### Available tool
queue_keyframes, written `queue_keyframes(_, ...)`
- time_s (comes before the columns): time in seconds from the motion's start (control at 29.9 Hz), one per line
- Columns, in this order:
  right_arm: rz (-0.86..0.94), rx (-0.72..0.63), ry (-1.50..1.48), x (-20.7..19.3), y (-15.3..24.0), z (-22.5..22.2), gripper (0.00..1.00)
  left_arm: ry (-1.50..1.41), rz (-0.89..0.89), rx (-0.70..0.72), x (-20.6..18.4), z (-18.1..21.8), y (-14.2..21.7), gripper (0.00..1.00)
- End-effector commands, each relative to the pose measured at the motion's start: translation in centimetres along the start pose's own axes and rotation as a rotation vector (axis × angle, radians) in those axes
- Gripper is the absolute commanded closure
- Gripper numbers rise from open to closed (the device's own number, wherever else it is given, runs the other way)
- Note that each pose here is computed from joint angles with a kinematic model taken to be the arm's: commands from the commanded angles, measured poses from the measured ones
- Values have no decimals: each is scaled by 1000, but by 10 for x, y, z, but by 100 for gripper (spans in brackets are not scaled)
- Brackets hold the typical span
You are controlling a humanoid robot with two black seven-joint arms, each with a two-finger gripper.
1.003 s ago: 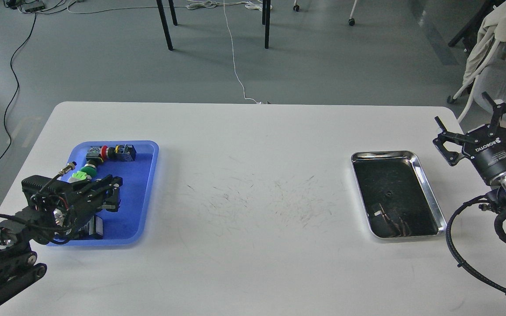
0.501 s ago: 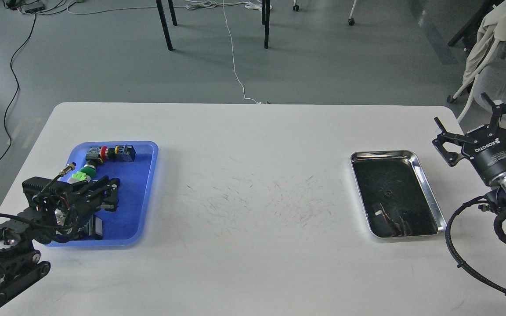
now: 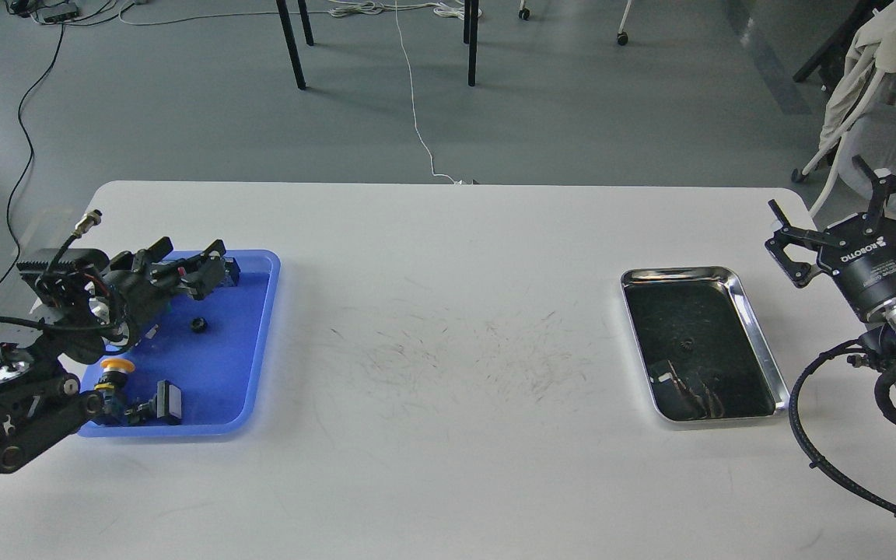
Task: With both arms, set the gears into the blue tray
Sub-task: 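Lift the left gripper and move the right gripper toward the metal tray, then lower the right gripper into the metal tray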
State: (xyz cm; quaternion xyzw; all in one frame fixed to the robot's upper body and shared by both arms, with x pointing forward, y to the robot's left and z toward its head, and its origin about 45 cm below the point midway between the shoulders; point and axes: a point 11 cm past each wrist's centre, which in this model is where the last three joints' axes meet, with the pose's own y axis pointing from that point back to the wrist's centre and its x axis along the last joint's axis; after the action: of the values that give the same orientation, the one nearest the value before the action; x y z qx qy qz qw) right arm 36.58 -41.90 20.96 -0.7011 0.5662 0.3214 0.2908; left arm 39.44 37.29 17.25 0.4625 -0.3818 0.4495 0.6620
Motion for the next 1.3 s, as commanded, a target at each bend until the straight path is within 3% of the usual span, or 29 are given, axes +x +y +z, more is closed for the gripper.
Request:
queue_keyframes(0.0, -32, -6, 41, -13, -12, -11, 4, 274, 85, 6, 26, 22, -19, 3)
queue_keyframes(0.1, -72, -38, 95, -29, -28, -16, 4, 613, 103, 9, 20, 50, -35, 3)
queue_keyframes(0.27, -142, -134, 201, -58, -47, -11, 3, 1176, 148, 22, 37, 62, -48, 3)
queue_keyframes(0.47, -315, -440, 666, -107, -42, 24, 3, 1477, -27, -166, 48, 84, -50, 2)
queue_keyframes(0.64, -396, -660, 1213, -111, -18, 27, 2, 1521, -115, -205, 43, 87, -47, 2)
queue_keyframes(0.84, -363, -855, 1740, -73, -2, 11, 2, 1511, -114, -208, 42, 88, -47, 2)
queue_keyframes(1.0, -404, -1005, 1777, -47, 18, 40, 2, 1506, -111, -208, 42, 88, -47, 2)
queue_keyframes(1.27, -343, -1100, 1789, -9, 16, 55, 2, 1497, -115, -208, 40, 88, -46, 2)
